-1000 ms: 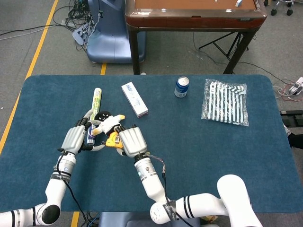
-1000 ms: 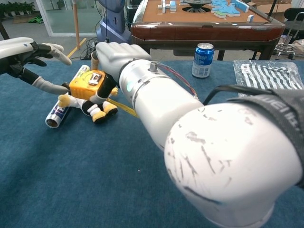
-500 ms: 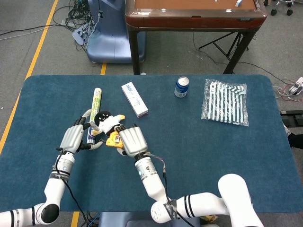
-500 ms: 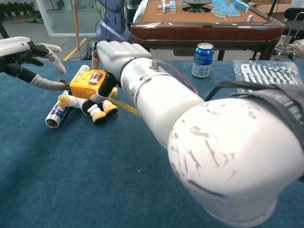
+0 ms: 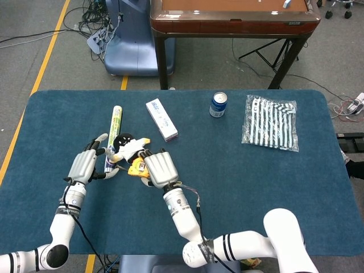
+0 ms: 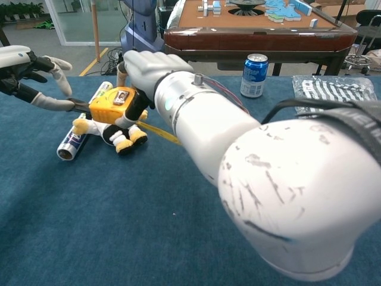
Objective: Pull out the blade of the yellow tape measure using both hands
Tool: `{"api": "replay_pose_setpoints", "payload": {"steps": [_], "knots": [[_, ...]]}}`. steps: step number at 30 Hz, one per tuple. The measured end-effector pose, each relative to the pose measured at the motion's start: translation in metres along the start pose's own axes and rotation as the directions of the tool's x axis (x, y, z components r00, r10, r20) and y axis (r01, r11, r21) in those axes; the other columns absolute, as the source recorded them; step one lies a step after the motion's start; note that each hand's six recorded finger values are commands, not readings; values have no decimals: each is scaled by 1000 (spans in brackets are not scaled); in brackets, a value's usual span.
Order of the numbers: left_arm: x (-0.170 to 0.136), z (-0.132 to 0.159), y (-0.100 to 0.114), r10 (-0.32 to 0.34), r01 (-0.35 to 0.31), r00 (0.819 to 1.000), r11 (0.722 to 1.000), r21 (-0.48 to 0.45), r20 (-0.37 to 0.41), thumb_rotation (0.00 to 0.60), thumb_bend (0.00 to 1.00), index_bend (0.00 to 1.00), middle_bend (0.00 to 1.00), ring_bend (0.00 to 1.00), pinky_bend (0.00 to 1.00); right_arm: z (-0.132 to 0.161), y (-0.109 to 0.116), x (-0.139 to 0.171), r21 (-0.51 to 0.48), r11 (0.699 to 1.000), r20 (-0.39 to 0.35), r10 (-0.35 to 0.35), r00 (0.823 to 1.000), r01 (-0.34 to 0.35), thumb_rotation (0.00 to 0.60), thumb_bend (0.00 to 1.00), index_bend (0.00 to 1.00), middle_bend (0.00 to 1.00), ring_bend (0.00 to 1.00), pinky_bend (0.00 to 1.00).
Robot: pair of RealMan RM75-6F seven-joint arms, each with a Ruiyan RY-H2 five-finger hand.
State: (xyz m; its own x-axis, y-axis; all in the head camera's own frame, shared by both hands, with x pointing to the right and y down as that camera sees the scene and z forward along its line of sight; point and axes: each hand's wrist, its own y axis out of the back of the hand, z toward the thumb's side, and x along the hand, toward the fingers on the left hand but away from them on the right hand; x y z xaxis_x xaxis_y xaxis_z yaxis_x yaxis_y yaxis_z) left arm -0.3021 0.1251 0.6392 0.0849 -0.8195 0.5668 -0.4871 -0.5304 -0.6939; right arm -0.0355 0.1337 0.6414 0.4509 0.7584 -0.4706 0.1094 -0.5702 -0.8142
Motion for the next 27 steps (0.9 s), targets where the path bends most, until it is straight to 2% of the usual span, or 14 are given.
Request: {"api": "replay_pose_setpoints", "payload": {"steps": [12, 19, 27], "knots": [[0, 0, -1, -13, 13, 1000, 1000, -3, 2, 600, 215, 548, 95, 0, 66, 0, 2, -1, -10, 1000, -2, -6, 1000, 6, 600, 543, 630, 644, 542, 318], [0, 2, -1, -29, 29, 1000, 1000, -10, 9, 600, 272, 528, 95, 0, 66, 2, 3, -2, -11, 1000, -8, -4, 1000, 4, 600, 543, 630, 644, 542, 318], [-1, 0, 1, -45, 45, 999, 999, -17, 6, 600, 276, 536, 95, 0, 66, 1, 1, -2, -8, 1000, -23, 1, 1000, -1, 600, 543, 630, 644, 542, 318]]}}
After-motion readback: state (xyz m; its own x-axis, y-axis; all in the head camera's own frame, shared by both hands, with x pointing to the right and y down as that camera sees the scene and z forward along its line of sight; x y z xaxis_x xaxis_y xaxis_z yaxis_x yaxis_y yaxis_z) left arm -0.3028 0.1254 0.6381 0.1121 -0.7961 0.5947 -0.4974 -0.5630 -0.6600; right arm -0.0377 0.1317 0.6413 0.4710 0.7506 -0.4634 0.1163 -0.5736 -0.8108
